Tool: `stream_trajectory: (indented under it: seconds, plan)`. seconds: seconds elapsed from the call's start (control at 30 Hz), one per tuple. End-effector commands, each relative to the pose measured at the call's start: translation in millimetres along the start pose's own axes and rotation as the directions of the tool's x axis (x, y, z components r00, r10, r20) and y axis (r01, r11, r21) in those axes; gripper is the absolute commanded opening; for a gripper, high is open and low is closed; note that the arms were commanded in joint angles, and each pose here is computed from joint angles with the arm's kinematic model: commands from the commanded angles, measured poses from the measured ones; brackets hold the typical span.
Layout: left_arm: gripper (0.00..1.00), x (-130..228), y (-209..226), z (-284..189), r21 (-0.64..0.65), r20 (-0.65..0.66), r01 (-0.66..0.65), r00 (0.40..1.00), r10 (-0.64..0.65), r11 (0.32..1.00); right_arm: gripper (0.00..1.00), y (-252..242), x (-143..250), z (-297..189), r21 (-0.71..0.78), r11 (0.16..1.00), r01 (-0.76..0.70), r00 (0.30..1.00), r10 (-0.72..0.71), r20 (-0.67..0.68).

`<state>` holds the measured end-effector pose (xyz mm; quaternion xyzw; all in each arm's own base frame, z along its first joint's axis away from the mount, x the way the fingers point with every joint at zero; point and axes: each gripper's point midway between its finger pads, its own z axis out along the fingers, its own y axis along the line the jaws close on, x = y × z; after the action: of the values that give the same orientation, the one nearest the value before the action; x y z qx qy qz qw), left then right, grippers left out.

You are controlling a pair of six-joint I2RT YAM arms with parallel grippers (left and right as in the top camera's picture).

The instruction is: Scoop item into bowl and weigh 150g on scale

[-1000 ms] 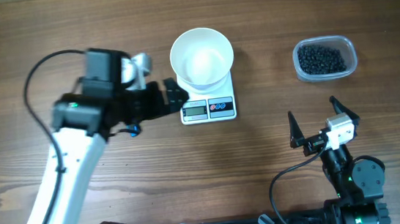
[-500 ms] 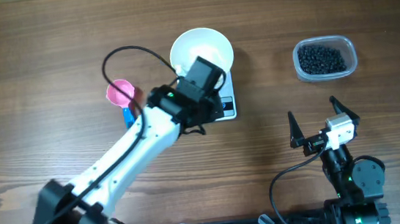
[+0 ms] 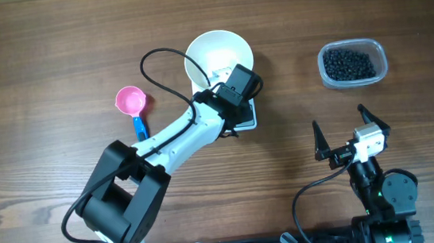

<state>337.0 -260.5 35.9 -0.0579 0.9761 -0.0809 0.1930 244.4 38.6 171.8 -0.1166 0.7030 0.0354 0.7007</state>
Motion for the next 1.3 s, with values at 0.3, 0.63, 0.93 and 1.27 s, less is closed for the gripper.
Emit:
stream_trajectory:
  seconds: [0.3, 0.63, 0.93, 1.27]
  plan:
    - [0.04, 18, 9, 14, -0.029, -0.048, -0.012, 0.999, 0.01, 1.0, 1.0, -3, 0, 0, 0.015, 1.0, -0.011, 1.0, 0.011, 0.003]
    - [0.04, 22, 17, 19, -0.053, -0.051, -0.016, 0.999, 0.013, 0.998, 1.0, -3, 0, 0, 0.015, 1.0, -0.011, 1.0, 0.011, 0.003]
    - [0.06, 25, 18, 26, -0.059, -0.058, -0.017, 0.998, 0.014, 0.998, 1.0, -3, 0, 0, 0.015, 1.0, -0.011, 1.0, 0.011, 0.003]
    - [0.05, 26, 32, 37, -0.127, -0.05, -0.026, 0.999, 0.019, 0.992, 1.0, -3, 0, 0, 0.015, 1.0, -0.011, 1.0, 0.011, 0.003]
